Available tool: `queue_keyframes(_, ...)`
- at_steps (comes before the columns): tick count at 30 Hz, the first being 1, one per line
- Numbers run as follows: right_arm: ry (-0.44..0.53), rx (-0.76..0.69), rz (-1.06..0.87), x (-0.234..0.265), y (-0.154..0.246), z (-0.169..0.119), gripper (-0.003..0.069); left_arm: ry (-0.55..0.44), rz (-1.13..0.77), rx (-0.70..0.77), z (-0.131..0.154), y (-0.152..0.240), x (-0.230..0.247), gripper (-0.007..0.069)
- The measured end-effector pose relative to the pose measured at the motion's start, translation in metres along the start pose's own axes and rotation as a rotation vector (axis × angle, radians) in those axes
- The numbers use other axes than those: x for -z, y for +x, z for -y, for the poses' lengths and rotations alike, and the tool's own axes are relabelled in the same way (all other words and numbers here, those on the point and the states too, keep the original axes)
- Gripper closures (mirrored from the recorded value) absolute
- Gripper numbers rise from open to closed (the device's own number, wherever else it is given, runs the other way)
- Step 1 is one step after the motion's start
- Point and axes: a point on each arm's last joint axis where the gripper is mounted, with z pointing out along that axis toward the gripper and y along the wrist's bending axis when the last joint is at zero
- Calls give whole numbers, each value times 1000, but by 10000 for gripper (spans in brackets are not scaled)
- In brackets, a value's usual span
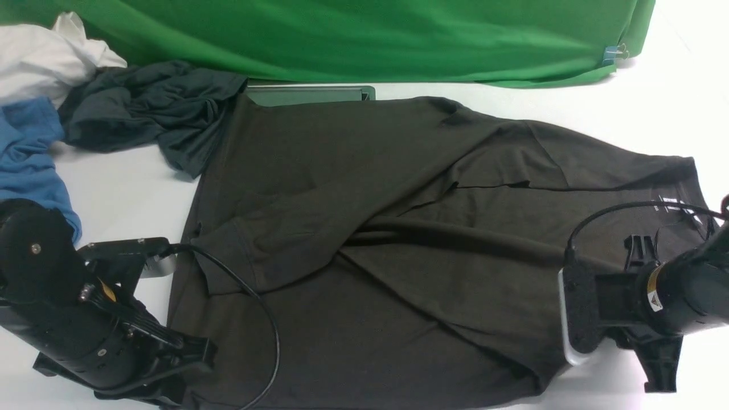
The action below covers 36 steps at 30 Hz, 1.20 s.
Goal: Fold a long-sleeved shirt on a white desktop.
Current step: 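Grasp the near edge of the shirt at its hem and shoulder corners, then fold the black garment in half by bringing its near edge over to the far edge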
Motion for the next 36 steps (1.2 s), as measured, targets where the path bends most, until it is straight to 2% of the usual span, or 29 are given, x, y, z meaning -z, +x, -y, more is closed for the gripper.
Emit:
queue_keyframes(3,-5,-23,-1,5,1,-1,596,0,2,0,0,0,0,582)
queue_keyframes(10,-104,-126,-52,44,20,-23,599,13,58,-30,2,10,21,582)
queue_keyframes(15,-96,-193,-14,80,29,-35,599,-14,148,-63,0,30,54,582)
queue_keyframes(18,-71,-243,39,108,38,-48,599,-30,269,-83,-3,49,79,582)
queue_keyframes(23,-32,-271,62,123,42,-48,602,-13,353,-64,0,42,86,582)
queue_keyframes(26,13,-306,91,129,38,-39,602,-9,380,-60,3,23,90,582)
queue_keyframes(27,41,-317,110,131,36,-32,602,-10,388,-60,5,13,92,582)
queue_keyframes(28,80,-335,131,134,32,-20,602,-20,386,-62,8,-12,92,582)
queue_keyframes(29,88,-336,136,135,31,-19,602,-18,398,-64,9,-14,95,582)
queue_keyframes(32,155,-379,164,135,22,21,602,-18,440,-67,20,-81,101,582)
queue_keyframes(34,171,-425,156,127,22,49,602,-15,473,-71,26,-122,99,582)
queue_keyframes(35,163,-429,148,122,22,52,602,-15,472,-71,26,-126,99,582)
queue_keyframes(36,171,-465,137,116,25,72,602,-16,488,-76,29,-154,93,582)
